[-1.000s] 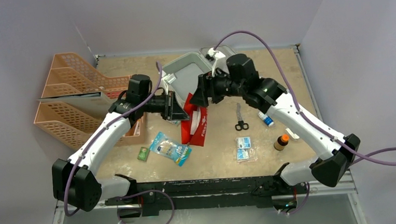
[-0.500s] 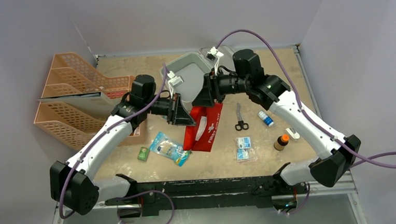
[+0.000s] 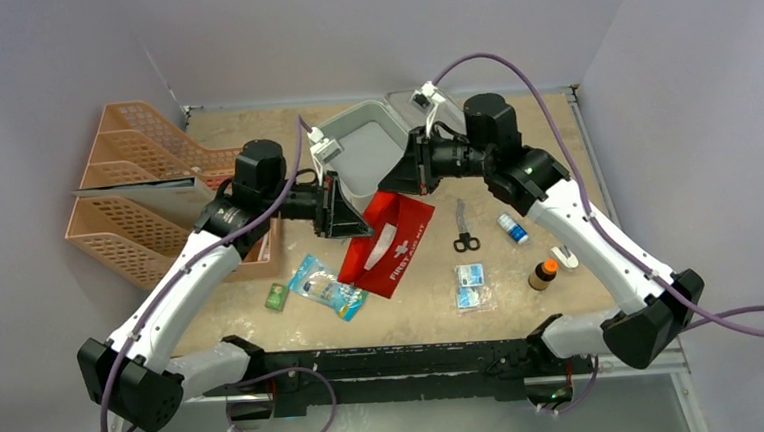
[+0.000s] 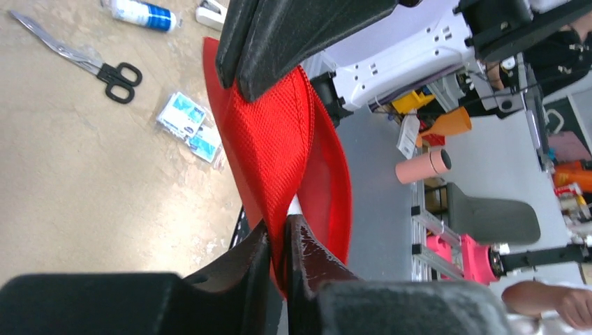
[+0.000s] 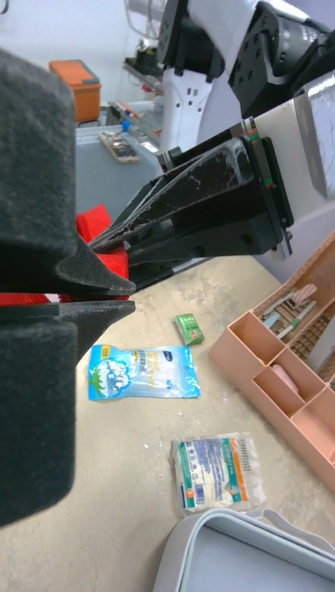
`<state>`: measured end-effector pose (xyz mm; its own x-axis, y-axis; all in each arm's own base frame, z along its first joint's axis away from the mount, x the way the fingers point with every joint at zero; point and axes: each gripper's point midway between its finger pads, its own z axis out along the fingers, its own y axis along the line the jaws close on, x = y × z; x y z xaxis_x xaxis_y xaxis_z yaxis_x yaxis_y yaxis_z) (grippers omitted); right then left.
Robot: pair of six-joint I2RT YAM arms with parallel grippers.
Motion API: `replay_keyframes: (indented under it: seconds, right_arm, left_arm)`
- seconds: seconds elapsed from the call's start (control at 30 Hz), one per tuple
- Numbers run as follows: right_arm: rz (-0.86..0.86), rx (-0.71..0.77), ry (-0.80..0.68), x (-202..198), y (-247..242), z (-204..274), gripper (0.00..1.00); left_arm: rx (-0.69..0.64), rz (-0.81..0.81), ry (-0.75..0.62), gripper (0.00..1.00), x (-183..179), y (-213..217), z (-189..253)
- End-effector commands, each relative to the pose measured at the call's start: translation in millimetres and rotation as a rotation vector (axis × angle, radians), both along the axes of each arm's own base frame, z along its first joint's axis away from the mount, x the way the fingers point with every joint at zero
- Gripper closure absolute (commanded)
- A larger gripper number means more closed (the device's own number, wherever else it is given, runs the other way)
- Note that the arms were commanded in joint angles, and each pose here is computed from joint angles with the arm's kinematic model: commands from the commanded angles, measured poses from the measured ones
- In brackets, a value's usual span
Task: Organize the medicine kit
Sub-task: Zip the medicine pouch.
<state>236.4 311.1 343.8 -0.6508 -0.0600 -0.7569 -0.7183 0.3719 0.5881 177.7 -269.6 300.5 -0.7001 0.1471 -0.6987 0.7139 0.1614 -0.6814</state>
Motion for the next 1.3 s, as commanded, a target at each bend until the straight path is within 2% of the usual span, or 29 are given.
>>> replay_keyframes:
  seconds: [0.0, 0.1, 0.27, 0.4, 0.53, 0.7, 0.8, 0.97, 1.1, 1.27]
  right_arm:
    - [-0.089, 0.122, -0.007, 9.9, -18.0, 33.3, 1.00]
    - [-0.144, 0.208, 0.019, 21.9, -39.3, 51.1, 1.00]
    - [-0.184, 0.305, 0.053, 28.7, -62.3, 76.2, 1.00]
    - [-0.206, 0.395, 0.095, 34.3, -72.7, 91.8, 1.00]
    - [-0.209, 0.477, 0.129, 35.8, -77.8, 110.1, 1.00]
    - [-0.179, 0.544, 0.147, 28.9, -78.0, 129.3, 1.00]
    - [-0.160, 0.558, 0.147, 23.2, -78.4, 136.0, 1.00]
    - [-0.147, 0.564, 0.136, 15.4, -79.7, 141.5, 1.00]
    - [-0.140, 0.560, 0.136, 13.5, -79.5, 141.3, 1.00]
    - [-0.147, 0.566, 0.141, 17.1, -78.9, 138.5, 1.00]
  left_arm:
    - [0.011, 0.091, -0.121, 0.81, 7.1, 7.4, 25.2]
    - [0.003, 0.193, -0.206, 0.63, 10.9, 17.2, 39.8]
    - [-0.019, 0.260, -0.362, 0.51, 5.0, 32.2, 66.1]
    - [0.014, 0.242, -0.391, 0.50, 7.7, 32.5, 55.5]
    - [-0.046, 0.161, -0.428, 0.47, 2.4, 23.7, 44.5]
    - [-0.066, 0.249, -0.513, 0.47, 19.1, 26.1, 40.6]
    - [-0.058, 0.310, -0.545, 0.45, 28.1, 30.5, 43.8]
    - [-0.079, 0.244, -0.585, 0.44, 19.8, 26.9, 53.3]
    - [-0.049, 0.236, -0.574, 0.44, 20.2, 27.7, 52.0]
    - [-0.074, 0.227, -0.593, 0.43, 20.9, 25.1, 60.0]
